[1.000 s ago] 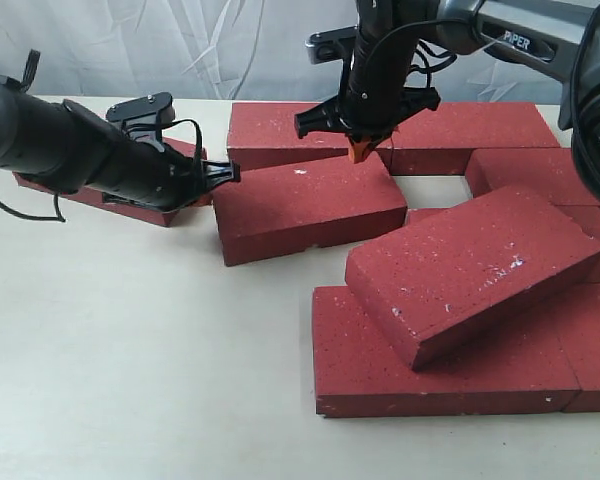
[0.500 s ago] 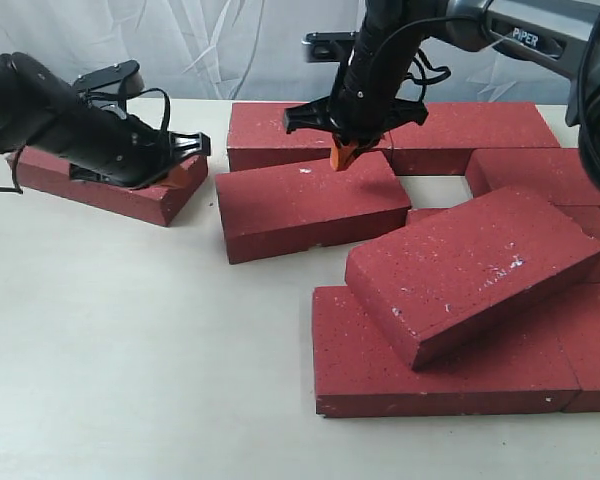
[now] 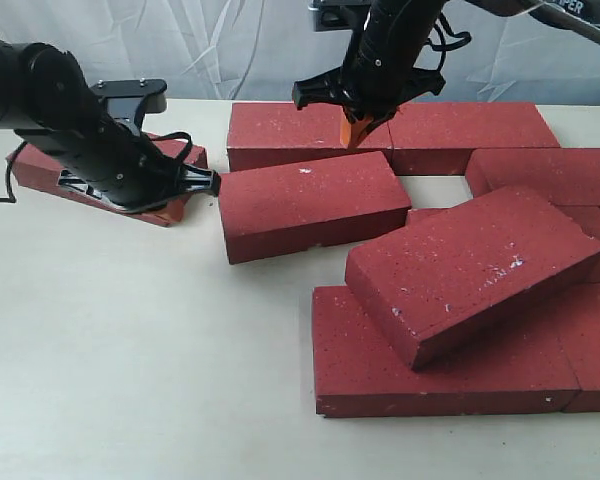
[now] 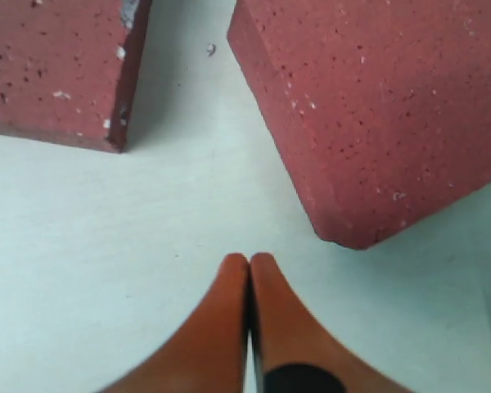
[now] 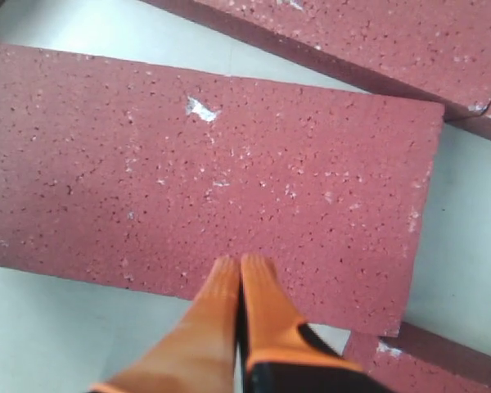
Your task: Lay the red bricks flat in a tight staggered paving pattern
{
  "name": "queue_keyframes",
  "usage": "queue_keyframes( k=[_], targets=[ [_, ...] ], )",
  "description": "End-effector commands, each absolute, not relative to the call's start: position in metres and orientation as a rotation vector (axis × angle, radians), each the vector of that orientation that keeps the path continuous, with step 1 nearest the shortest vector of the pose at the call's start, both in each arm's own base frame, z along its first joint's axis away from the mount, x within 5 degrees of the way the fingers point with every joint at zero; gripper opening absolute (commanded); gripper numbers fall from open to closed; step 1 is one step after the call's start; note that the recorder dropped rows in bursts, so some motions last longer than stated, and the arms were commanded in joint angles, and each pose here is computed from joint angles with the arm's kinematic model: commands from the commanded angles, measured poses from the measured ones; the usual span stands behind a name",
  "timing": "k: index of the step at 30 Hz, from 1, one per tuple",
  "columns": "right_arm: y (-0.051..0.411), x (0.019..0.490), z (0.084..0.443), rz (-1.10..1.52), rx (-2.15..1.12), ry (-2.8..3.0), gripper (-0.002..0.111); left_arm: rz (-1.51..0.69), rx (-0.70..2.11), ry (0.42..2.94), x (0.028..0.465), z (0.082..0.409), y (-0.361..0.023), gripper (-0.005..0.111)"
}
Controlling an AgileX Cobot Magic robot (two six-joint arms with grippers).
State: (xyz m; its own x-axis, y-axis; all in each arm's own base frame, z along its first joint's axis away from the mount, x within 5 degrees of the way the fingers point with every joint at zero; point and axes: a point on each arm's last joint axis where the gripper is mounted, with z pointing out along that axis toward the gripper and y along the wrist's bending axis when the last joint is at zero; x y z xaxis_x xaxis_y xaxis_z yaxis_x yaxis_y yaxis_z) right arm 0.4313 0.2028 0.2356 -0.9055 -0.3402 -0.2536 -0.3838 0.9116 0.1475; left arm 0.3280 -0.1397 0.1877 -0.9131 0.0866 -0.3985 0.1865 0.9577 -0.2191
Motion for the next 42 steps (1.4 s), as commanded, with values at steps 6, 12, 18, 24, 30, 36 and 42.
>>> queue_keyframes(
  k=[6, 12, 18, 24, 30, 36, 42],
  targets=[
    [0.200, 0.429, 0.228, 0.291, -0.569, 2.857, -0.001, -0.414, 0.133, 2.663, 0.330, 0.191, -0.146, 0.000],
    [0.199, 0.428, 0.220, 0.294, -0.574, 2.862, -0.001, -0.430, 0.073, 2.723, 0.336, 0.167, -0.149, 0.000],
    [0.206, 0.427, 0.222, 0.395, -0.566, 2.843, -0.001, -0.467, -0.053, 2.771, 0.349, 0.127, -0.157, 0.000],
    [0.206, 0.427, 0.222, 0.395, -0.565, 2.839, -0.001, -0.505, -0.109, 2.697, 0.373, 0.119, -0.166, 0.000],
    [0.206, 0.427, 0.222, 0.395, -0.565, 2.839, -0.001, -0.514, -0.141, 2.636, 0.390, 0.116, -0.170, 0.000],
    [0.206, 0.427, 0.222, 0.395, -0.565, 2.839, -0.001, -0.517, -0.171, 2.571, 0.401, 0.116, -0.172, 0.000],
    [0.206, 0.427, 0.222, 0.396, -0.566, 2.845, -0.001, -0.526, -0.163, 2.601, 0.409, 0.106, -0.177, 0.000]
  ],
)
